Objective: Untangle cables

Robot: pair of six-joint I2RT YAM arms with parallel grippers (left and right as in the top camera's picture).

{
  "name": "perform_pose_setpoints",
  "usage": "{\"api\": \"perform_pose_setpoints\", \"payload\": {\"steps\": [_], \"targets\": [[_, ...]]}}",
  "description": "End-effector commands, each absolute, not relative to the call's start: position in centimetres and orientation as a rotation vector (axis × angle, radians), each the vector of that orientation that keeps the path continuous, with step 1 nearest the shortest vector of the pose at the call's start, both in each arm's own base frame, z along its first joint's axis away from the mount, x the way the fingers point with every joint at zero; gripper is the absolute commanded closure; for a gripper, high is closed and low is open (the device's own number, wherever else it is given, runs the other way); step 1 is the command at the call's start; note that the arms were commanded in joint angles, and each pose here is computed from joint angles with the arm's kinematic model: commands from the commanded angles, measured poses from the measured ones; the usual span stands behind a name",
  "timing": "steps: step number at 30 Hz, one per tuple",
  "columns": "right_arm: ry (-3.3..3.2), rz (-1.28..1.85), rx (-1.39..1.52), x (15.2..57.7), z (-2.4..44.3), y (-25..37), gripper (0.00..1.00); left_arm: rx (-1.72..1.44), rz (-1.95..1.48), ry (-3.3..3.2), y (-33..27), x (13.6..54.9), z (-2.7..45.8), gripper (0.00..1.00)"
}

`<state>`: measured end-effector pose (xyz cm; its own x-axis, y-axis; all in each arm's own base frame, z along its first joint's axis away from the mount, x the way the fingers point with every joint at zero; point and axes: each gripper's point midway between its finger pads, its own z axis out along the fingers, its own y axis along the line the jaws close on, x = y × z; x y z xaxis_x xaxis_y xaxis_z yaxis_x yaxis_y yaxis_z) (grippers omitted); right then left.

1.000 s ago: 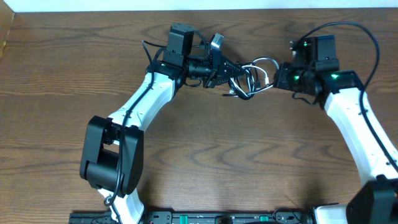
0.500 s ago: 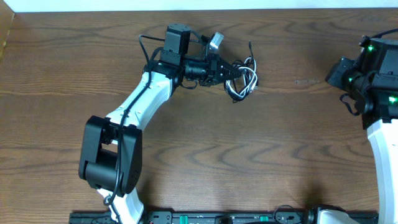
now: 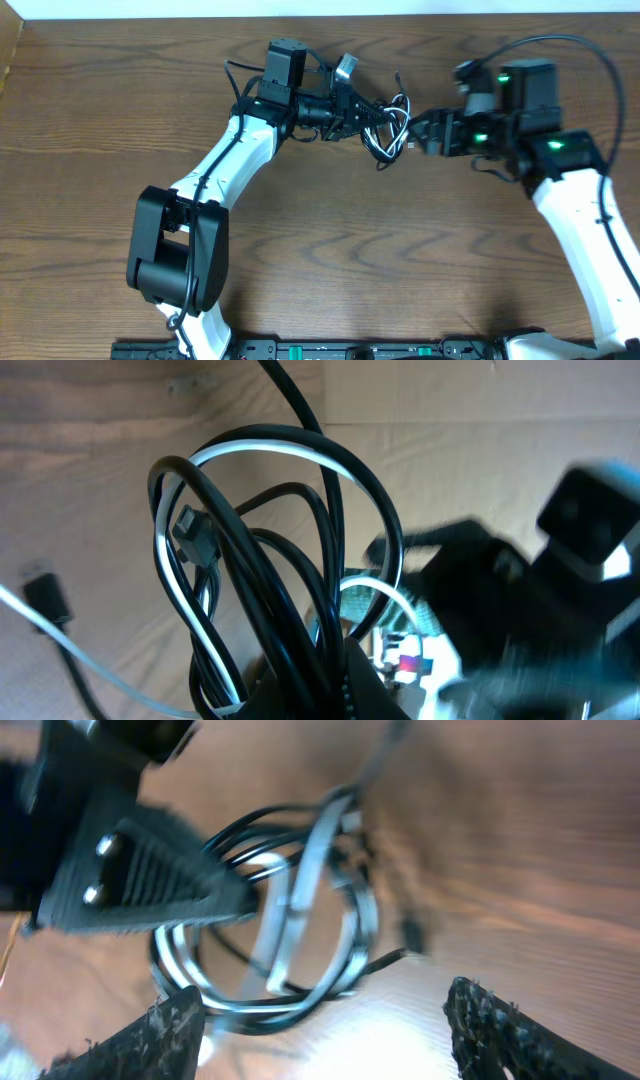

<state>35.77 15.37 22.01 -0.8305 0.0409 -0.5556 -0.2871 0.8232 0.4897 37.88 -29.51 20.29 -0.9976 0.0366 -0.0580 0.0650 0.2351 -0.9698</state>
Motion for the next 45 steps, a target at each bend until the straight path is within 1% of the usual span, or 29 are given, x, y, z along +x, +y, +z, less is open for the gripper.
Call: {"api": "perform_pose_setpoints", "payload": {"steps": [1,8,15,17,18,19,21,22,24,25,28,29,32,36,39,42,45], "targets": [[2.485,0.788,-0.195,35.4,20.7,17.0,0.27,-0.066,-1.946,2.488,-29.2,38.2,21.5,0.92],[2.575,0.738,-0.146,36.2,17.3,18.4,0.38,-0.180,-1.931,2.516,-29.1,38.7,21.1,0.93],[2.553,0.705,-0.110,38.7,15.3,19.6,0.40,-0.181,-1.931,2.516,-29.1,38.7,21.1,0.93],[2.560,0.692,-0.082,39.3,14.4,19.7,0.46,-0.191,-1.934,2.518,-29.1,38.8,21.1,0.93],[2.564,0.684,-0.067,39.5,14.1,19.6,0.55,-0.193,-1.935,2.516,-29.0,38.8,21.1,0.93],[2.565,0.677,-0.052,39.7,13.9,19.5,0.60,-0.195,-1.934,2.514,-28.9,38.9,21.2,0.92],[2.555,0.667,-0.032,40.1,14.0,19.1,0.78,-0.196,-1.927,2.505,-28.5,39.2,21.1,0.93],[2.545,0.667,-0.026,40.3,14.3,18.9,0.89,-0.168,-1.912,2.490,-28.2,39.4,21.1,0.93],[2.520,0.668,-0.011,40.6,15.3,18.2,0.98,-0.089,-1.850,2.450,-27.6,40.0,20.9,0.93],[2.504,0.670,-0.002,40.6,16.1,17.8,0.99,-0.082,-1.810,2.446,-27.2,40.3,20.5,0.93],[2.437,0.664,0.037,40.6,19.1,15.9,0.99,-0.217,-1.662,2.500,-25.7,41.4,18.3,0.92],[2.407,0.659,0.056,40.5,20.3,15.0,0.99,-0.219,-1.602,2.511,-25.3,41.7,17.5,0.92],[2.321,0.643,0.138,40.0,23.9,11.8,0.99,-0.158,-1.435,2.545,-24.2,41.8,15.7,0.92],[2.211,0.640,0.285,39.2,27.7,8.0,0.99,-0.018,-1.363,2.551,-23.9,41.2,14.9,0.93],[2.178,0.618,0.313,38.9,28.7,6.8,0.99,0.086,-1.330,2.534,-23.9,41.0,14.7,0.93],[2.188,0.571,0.357,38.8,28.3,5.6,0.99,0.211,-1.276,2.520,-23.6,40.7,14.3,0.93],[2.187,0.525,0.395,38.9,28.0,4.5,0.99,0.148,-1.061,2.615,-21.6,41.0,11.9,0.93]]}}
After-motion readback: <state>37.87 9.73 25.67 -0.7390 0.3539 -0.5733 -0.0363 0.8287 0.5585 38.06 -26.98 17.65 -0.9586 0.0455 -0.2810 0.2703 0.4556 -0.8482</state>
